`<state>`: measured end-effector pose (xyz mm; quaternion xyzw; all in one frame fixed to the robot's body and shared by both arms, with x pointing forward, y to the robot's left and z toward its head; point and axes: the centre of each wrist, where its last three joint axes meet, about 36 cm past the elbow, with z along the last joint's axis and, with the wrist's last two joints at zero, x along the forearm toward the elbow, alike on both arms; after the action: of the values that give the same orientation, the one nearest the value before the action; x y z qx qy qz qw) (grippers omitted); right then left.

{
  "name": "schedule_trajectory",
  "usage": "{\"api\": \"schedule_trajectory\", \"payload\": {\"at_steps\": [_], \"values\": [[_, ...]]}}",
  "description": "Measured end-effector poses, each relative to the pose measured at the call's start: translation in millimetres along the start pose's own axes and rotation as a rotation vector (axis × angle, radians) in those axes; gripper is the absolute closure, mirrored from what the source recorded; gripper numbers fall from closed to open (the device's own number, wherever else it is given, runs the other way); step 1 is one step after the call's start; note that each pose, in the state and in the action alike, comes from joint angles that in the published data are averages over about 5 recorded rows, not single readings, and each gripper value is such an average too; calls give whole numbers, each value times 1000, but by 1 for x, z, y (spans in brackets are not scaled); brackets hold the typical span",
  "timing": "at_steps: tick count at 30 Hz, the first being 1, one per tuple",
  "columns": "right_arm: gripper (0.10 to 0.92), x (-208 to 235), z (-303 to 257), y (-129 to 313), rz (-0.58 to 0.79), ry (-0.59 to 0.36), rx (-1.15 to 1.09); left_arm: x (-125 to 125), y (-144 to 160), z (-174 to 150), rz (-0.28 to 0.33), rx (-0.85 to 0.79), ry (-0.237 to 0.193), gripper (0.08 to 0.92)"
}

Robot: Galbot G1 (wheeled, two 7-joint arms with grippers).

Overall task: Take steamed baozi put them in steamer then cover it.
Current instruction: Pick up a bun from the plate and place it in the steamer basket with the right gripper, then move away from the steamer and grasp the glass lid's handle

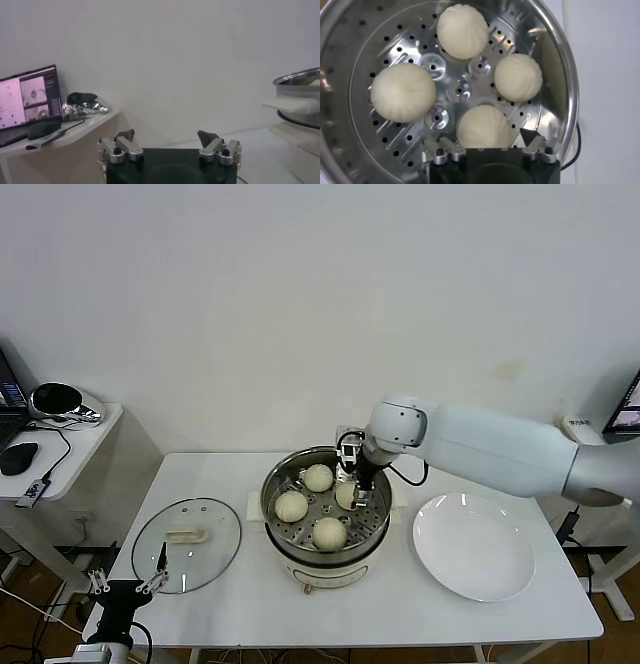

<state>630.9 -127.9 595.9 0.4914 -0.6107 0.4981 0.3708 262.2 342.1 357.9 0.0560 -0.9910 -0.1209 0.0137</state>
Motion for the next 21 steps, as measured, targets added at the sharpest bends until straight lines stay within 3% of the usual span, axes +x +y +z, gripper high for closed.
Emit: {"api": "schedule_trajectory", "payload": {"at_steps": [9, 21], "values": [[200, 25, 35, 25, 72, -160, -47, 1, -1, 2, -2, 4, 6, 177], [200, 12, 120, 109, 405, -601, -181, 5, -8, 11, 8, 6, 9, 177]]}}
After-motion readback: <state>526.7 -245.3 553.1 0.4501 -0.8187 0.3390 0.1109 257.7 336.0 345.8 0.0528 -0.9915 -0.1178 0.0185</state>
